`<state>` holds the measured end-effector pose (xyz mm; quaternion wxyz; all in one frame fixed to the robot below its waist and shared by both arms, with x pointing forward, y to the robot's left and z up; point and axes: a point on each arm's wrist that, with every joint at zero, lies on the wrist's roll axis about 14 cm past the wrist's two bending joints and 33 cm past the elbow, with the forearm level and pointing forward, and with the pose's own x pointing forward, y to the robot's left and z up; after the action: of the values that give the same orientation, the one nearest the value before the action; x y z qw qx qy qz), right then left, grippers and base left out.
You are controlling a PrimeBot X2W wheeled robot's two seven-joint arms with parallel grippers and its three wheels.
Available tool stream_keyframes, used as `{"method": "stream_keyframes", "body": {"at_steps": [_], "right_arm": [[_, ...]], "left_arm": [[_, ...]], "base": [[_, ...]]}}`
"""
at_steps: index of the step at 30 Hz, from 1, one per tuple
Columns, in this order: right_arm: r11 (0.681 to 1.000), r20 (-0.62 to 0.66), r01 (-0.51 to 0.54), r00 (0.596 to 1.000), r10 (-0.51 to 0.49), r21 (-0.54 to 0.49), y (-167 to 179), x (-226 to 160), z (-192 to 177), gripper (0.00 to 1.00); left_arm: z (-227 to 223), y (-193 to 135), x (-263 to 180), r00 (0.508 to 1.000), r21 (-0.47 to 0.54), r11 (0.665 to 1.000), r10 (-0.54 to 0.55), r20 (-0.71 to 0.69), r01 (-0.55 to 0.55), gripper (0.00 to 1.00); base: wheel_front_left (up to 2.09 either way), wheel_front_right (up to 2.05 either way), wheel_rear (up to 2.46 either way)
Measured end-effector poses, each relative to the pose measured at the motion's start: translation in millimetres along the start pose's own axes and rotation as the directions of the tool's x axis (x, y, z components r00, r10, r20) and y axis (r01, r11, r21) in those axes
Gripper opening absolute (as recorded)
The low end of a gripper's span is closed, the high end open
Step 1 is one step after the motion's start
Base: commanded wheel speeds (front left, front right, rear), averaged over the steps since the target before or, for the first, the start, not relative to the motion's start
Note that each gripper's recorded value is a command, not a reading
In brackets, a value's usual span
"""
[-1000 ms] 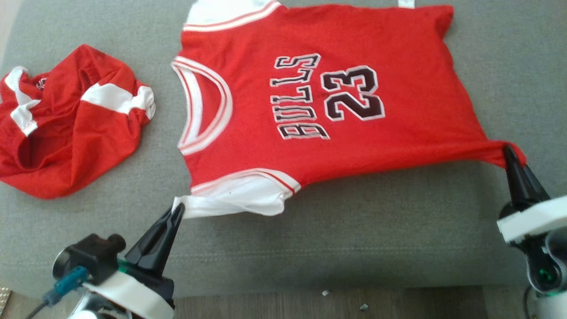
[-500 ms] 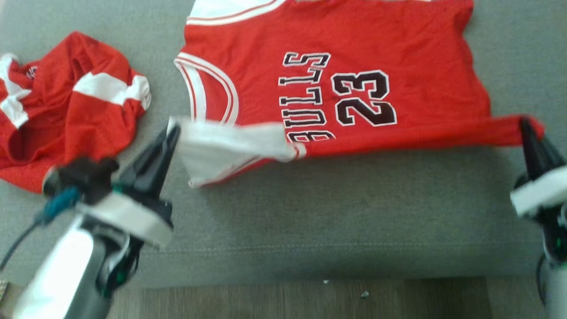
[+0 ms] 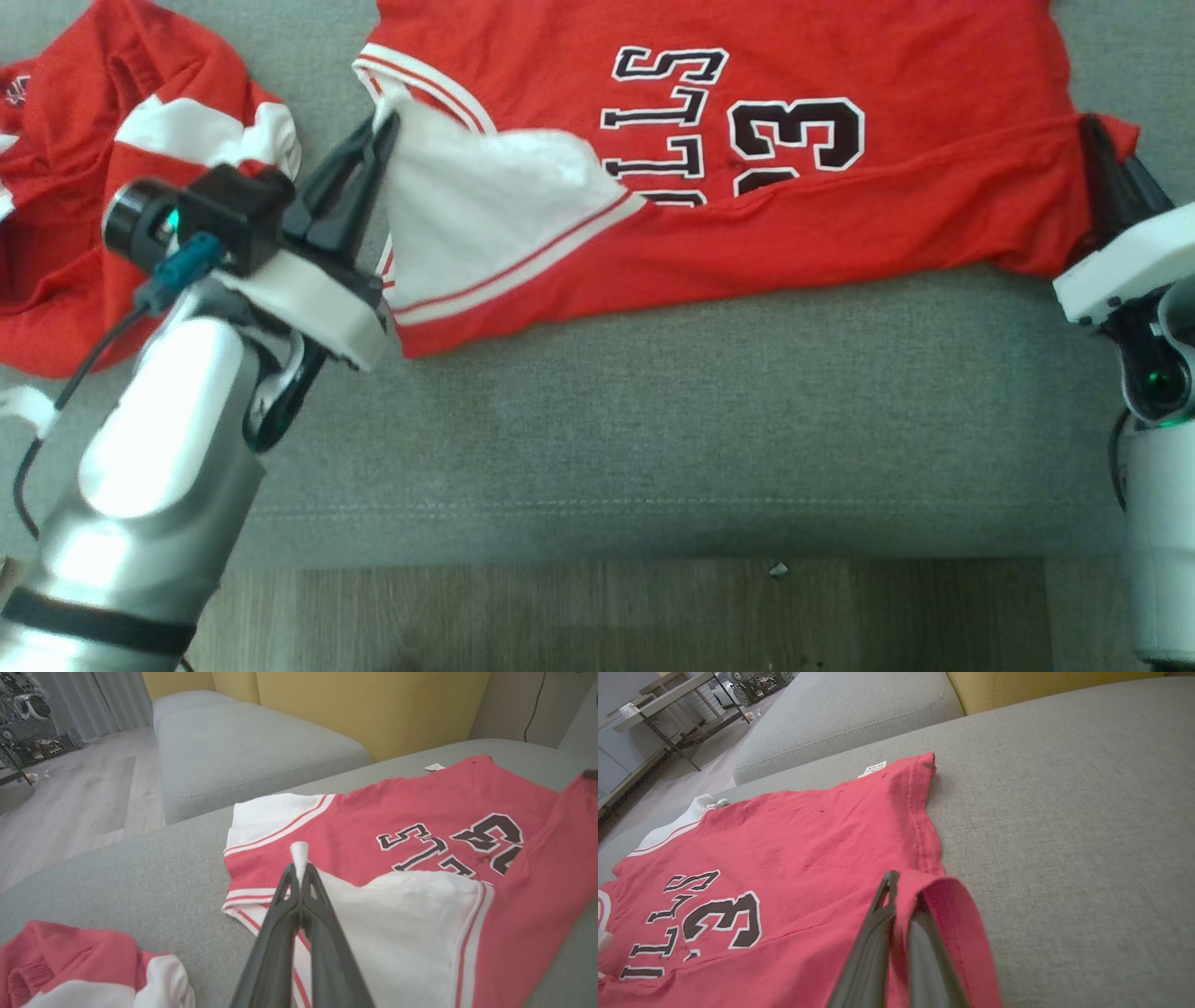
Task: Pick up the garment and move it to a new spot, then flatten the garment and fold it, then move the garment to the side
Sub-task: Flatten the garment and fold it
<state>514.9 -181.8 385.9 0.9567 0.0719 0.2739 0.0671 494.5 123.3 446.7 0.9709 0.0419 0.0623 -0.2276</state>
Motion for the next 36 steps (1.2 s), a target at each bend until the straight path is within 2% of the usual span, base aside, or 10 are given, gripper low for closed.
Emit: {"method": "stream_keyframes", "body": {"at_steps": [1,2,3,4,5,14,22,32,35,36], "right_arm": [[1.000,-0.001,-0.001,1.000,0.001,-0.002,1,2,-1,0.33],[1.000,0.000,-0.002,1.000,0.002,-0.002,1,4,-1,0.92],[1.000,0.004,0.001,1.000,-0.001,0.000,-1,5,-1,1.00],[1.000,0.011,0.008,1.000,-0.008,-0.006,-2,6,0,1.00],[1.000,0.025,0.014,1.000,-0.014,-0.012,-4,5,2,1.00],[0.998,0.201,0.068,0.977,-0.070,0.014,-18,-29,32,1.00],[0.997,0.204,0.068,0.976,-0.075,0.043,-6,-58,14,1.00],[0.999,0.162,0.037,0.986,-0.041,0.029,12,-56,-1,1.00],[0.999,0.147,0.035,0.988,-0.038,0.025,12,-54,-5,1.00],[0.999,0.139,0.036,0.990,-0.038,0.019,12,-53,-7,1.00]], "left_arm": [[0,2,3,1.000,0.009,1.000,0.002,0.008,-0.002,0.00],[1,4,6,1.000,0.012,1.000,0.008,0.018,-0.008,0.00],[2,5,9,1.000,0.011,1.000,0.015,0.024,-0.016,0.25],[2,6,11,0.999,0.005,1.000,0.023,0.028,-0.023,0.85],[0,6,11,0.999,-0.009,1.000,0.027,0.024,-0.027,1.00],[-14,9,-20,0.988,-0.121,0.981,0.156,-0.002,-0.155,1.00],[-71,-51,-75,0.972,-0.288,0.943,0.107,-0.210,-0.166,1.00],[-90,-43,-74,0.953,-0.219,0.959,0.115,-0.279,-0.180,1.00],[-91,-42,-71,0.956,-0.202,0.965,0.108,-0.272,-0.166,0.11],[-92,-42,-71,0.957,-0.200,0.966,0.107,-0.271,-0.165,0.00]], "base": [[0.00,0.00,0.00],[0.00,0.00,0.00],[0.00,0.00,0.00],[0.00,0.00,0.00],[0.00,0.00,0.00],[0.00,0.00,0.00],[0.00,0.00,0.00],[0.00,0.00,0.00],[0.00,0.00,0.00],[0.00,0.00,0.00]]}}
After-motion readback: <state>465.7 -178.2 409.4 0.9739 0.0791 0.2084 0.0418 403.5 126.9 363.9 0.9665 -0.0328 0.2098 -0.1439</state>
